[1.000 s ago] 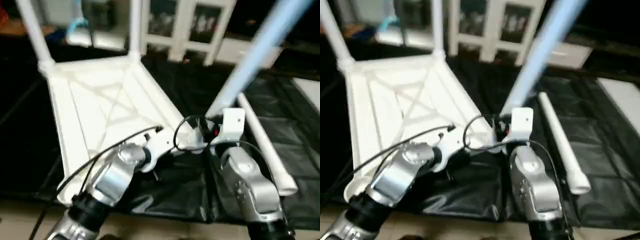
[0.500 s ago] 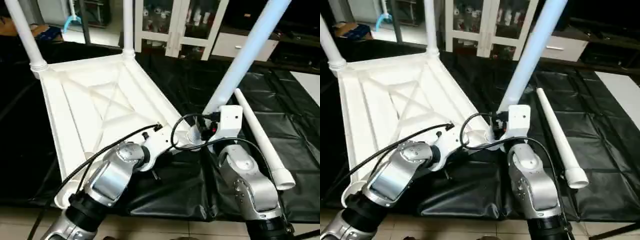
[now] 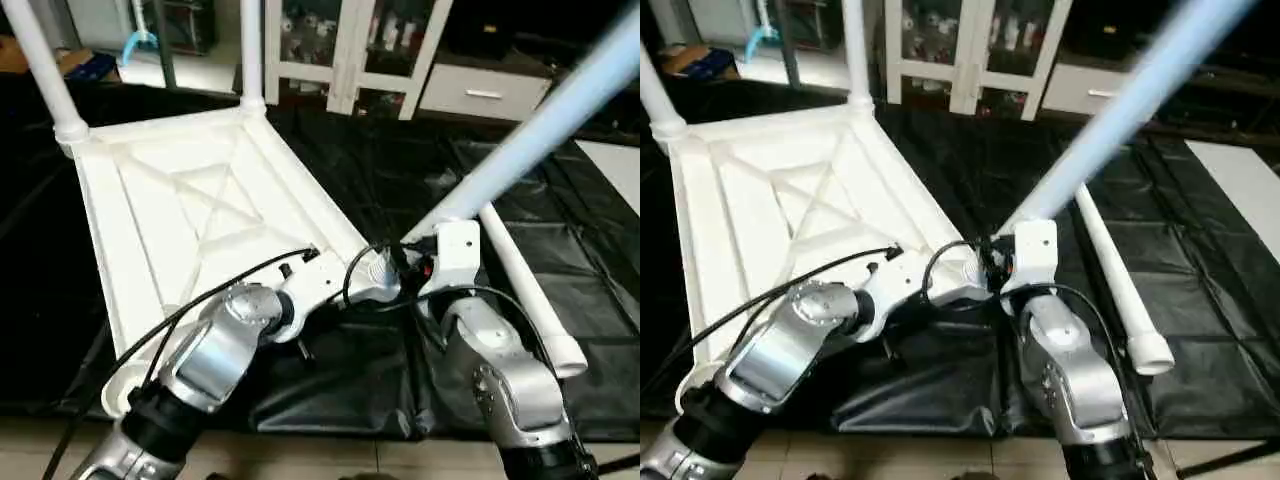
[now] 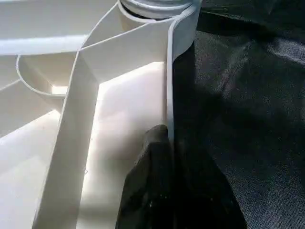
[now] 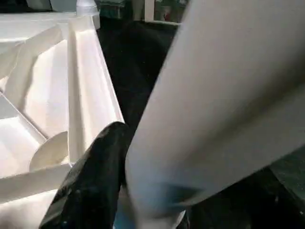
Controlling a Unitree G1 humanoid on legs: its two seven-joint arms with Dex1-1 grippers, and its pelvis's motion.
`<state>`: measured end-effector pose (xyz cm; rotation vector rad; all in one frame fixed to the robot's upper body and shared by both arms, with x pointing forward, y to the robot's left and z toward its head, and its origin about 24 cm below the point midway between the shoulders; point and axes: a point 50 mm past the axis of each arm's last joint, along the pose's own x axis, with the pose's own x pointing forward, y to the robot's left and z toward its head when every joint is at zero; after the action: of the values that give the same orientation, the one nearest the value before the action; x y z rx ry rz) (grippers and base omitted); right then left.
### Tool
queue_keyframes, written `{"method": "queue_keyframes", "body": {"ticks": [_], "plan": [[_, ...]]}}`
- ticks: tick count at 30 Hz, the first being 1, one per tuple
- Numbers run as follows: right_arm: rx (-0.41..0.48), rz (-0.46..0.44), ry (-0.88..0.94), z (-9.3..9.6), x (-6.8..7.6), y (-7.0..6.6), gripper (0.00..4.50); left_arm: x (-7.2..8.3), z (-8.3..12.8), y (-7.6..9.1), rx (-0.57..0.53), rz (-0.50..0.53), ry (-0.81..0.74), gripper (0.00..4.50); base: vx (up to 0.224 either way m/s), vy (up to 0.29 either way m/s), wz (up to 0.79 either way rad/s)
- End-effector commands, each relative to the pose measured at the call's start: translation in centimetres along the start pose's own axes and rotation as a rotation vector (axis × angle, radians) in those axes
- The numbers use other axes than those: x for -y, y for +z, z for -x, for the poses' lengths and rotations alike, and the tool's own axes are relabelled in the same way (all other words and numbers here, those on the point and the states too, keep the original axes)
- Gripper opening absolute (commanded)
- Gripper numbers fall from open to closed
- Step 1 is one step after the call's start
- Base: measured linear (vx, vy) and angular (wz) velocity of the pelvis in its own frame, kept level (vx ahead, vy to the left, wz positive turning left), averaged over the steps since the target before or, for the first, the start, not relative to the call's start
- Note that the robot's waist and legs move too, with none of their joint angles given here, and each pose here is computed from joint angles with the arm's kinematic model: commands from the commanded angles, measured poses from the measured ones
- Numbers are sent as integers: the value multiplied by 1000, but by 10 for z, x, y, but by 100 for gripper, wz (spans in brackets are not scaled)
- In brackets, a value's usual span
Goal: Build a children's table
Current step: Pick table leg
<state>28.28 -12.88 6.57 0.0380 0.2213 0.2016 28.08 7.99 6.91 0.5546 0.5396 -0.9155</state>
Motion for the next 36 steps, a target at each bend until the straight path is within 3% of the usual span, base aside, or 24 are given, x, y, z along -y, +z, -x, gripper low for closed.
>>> {"method": "queue_keyframes", "body": {"ticks": [1, 9, 10, 19, 25, 34, 36], "plan": [[-186, 33, -118, 7, 28, -35, 307, -24, 16, 5, -5, -35, 160, 0, 0, 0, 0], [-174, 53, -103, 7, 28, -31, 349, -25, 17, 5, -4, -37, 157, 0, 0, 0, 0], [-166, 47, -99, 7, 27, -30, 321, -25, 17, 5, -4, -38, 156, 0, 0, 0, 0], [-143, 51, -66, 7, 24, -26, 274, -23, 17, 4, -3, -47, 135, 0, 0, 0, 0], [-116, 42, -41, 7, 21, -23, 257, -20, 16, 2, 6, -118, 90, 0, 0, 0, 0], [-9, -37, 4, 7, 22, -8, 224, -20, 16, -2, 77, -318, -19, 0, 0, 0, 0], [30, -84, 20, 8, 23, -2, 219, -21, 16, -5, 103, -404, -64, 0, 0, 0, 0]]}}
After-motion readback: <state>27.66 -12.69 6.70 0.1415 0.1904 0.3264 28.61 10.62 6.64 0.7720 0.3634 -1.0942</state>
